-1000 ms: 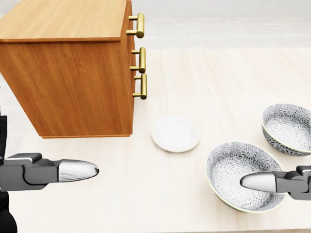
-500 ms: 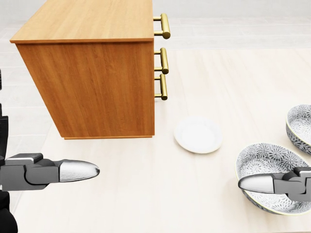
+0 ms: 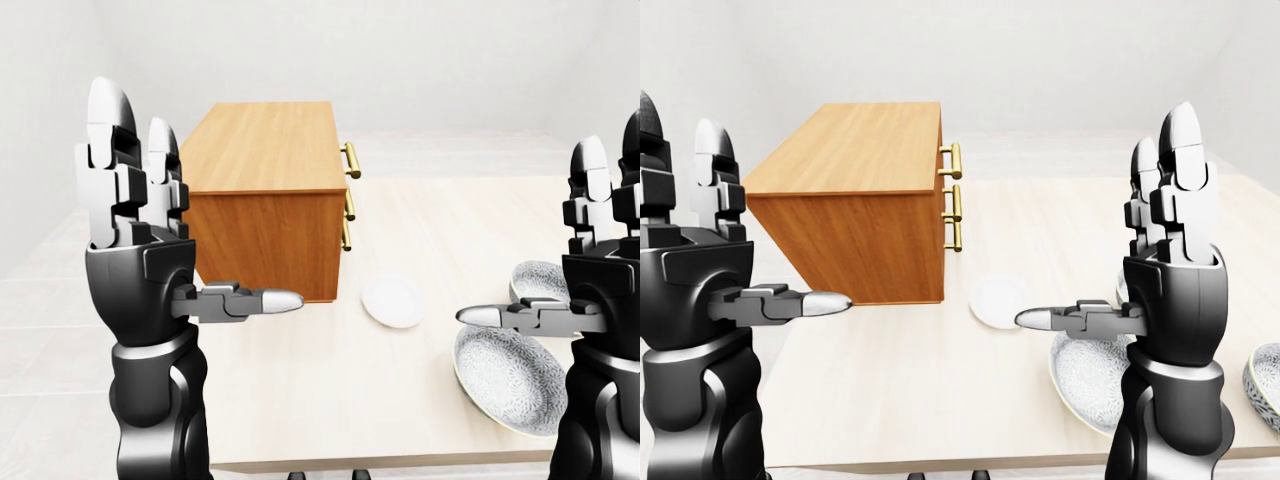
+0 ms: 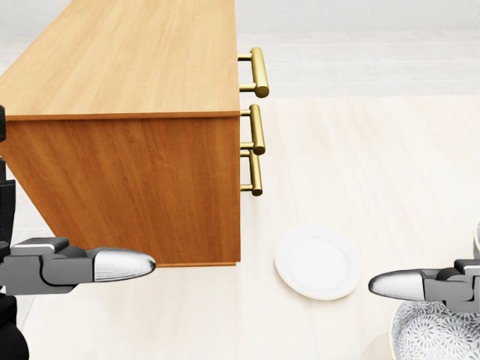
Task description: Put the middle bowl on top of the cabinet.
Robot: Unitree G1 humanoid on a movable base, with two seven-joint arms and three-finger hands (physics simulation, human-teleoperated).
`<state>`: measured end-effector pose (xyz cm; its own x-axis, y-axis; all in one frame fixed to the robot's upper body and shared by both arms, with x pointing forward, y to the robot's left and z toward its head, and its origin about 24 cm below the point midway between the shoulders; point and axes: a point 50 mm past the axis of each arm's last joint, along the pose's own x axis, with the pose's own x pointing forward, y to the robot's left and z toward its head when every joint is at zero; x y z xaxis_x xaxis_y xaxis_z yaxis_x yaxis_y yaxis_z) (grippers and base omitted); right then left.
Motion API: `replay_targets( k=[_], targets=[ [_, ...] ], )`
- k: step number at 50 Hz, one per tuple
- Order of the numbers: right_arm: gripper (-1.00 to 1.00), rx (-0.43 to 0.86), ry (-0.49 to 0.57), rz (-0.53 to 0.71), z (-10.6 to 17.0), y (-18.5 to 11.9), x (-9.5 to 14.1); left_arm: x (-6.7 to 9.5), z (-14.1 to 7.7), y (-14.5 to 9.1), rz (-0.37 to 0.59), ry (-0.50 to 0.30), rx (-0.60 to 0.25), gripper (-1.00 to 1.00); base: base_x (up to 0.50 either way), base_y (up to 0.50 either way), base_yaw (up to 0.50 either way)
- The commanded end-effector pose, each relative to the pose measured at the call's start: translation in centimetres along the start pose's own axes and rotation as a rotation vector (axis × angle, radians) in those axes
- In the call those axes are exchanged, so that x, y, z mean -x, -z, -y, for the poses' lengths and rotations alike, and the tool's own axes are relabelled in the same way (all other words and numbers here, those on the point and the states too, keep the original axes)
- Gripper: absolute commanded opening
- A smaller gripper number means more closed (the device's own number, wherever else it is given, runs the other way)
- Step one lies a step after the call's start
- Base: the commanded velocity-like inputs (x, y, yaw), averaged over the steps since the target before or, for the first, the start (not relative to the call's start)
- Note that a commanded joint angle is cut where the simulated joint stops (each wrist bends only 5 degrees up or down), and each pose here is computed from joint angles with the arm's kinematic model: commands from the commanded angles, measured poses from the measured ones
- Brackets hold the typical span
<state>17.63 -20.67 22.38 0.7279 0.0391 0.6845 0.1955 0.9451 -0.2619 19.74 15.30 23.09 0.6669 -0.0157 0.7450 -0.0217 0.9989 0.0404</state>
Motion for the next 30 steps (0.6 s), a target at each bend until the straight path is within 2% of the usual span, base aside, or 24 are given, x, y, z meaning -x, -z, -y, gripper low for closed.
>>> replay_targets(
  k=[1,18,24,27,28,29,30],
  targets=[
    [1.00,-0.003,-0.001,-0.010,0.0,0.1,0.1,0.1,0.1,0.1,-0.007,0.002,0.001,1.00,0.47,0.00,0.00],
    [1.00,-0.003,-0.013,-0.019,-0.2,0.3,0.2,0.2,0.1,0.4,-0.023,0.004,-0.006,1.00,0.39,-0.03,0.00],
    [1.00,0.014,-0.014,-0.027,-0.1,0.4,0.2,0.2,0.0,0.3,-0.021,0.003,-0.011,1.00,0.14,-0.01,0.00],
    [1.00,0.020,-0.020,-0.025,-0.1,0.3,0.2,0.4,0.6,0.6,-0.039,0.060,-0.043,1.00,0.00,0.00,0.00],
    [1.00,0.019,-0.018,-0.035,-0.1,0.5,0.2,0.5,1.1,0.5,-0.034,0.086,-0.083,1.00,0.00,0.00,0.00],
    [1.00,0.019,-0.019,-0.039,-0.1,0.6,0.3,0.5,0.9,0.4,-0.034,0.067,-0.052,1.00,0.00,0.00,0.00],
    [1.00,0.019,-0.014,-0.061,-0.1,0.9,0.5,0.3,0.5,0.0,-0.006,0.025,0.020,1.00,0.00,0.00,0.00]
  ],
)
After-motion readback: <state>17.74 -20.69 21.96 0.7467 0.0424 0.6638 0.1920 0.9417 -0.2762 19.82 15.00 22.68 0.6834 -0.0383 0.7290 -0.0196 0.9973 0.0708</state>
